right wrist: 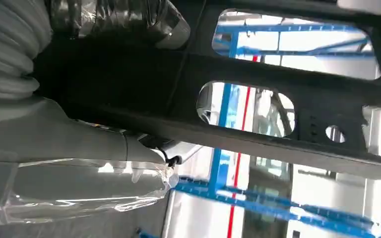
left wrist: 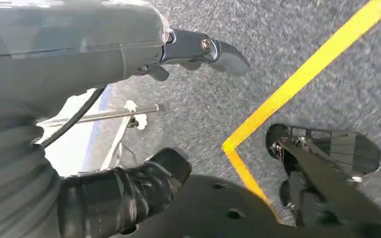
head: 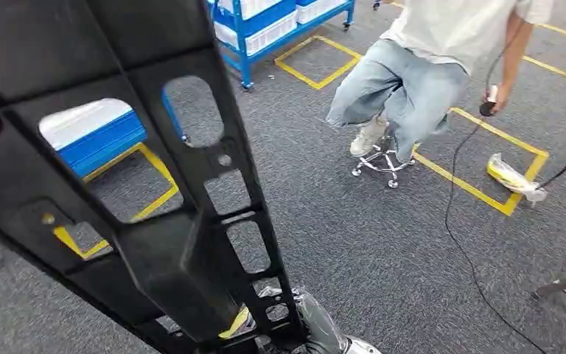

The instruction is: Take the parts from the cabinet and place them on the table.

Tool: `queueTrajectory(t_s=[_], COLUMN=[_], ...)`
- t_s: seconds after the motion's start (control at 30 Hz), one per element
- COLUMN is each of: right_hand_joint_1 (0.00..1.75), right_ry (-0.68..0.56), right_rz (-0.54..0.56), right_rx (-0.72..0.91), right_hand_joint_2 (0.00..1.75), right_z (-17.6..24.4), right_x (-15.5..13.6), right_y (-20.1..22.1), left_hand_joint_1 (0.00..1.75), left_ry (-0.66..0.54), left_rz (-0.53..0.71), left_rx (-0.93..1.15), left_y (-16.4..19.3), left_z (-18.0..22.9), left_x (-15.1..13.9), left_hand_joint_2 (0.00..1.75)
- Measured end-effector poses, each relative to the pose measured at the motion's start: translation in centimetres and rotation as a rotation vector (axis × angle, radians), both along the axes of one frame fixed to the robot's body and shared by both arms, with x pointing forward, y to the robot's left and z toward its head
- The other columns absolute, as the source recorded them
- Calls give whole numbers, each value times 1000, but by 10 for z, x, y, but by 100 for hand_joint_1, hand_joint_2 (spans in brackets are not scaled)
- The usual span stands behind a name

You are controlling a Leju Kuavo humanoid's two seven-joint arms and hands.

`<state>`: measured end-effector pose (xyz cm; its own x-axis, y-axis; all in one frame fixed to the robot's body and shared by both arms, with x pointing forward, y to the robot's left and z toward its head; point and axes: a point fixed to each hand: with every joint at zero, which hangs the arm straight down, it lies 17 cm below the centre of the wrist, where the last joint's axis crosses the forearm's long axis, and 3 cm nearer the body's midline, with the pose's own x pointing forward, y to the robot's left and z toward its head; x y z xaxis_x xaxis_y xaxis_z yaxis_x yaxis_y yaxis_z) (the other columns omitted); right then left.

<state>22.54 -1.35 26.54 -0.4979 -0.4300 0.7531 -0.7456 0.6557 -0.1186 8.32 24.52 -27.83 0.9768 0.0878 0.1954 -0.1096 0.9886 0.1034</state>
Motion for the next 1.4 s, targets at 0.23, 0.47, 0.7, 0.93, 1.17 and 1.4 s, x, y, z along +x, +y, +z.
queueTrajectory(t_s=[0.23,0.47,0.7,0.93,1.17,1.4], right_hand_joint_1=[175,175,175,175,175,175], right_ry=[-7,-4,10,2,16,11], right_rz=[70,164,302,410,513,555], right_rx=[17,19,34,57,55,54], right_hand_joint_2=[175,175,175,175,175,175], right_z=[4,12,28,51,63,74], right_x=[-8,-6,-1,-7,-18,-22], right_y=[5,22,59,92,121,135], left_hand_joint_1=[0,0,0,0,0,0], left_ry=[-14,-19,-18,-20,-20,-24], left_rz=[35,125,275,377,460,509], left_rx=[5,-9,-10,-10,-3,-2], left_y=[-3,-5,3,14,32,38], left_z=[1,2,2,2,1,2], left_x=[4,9,13,15,13,16], left_hand_joint_2=[175,175,175,175,175,175])
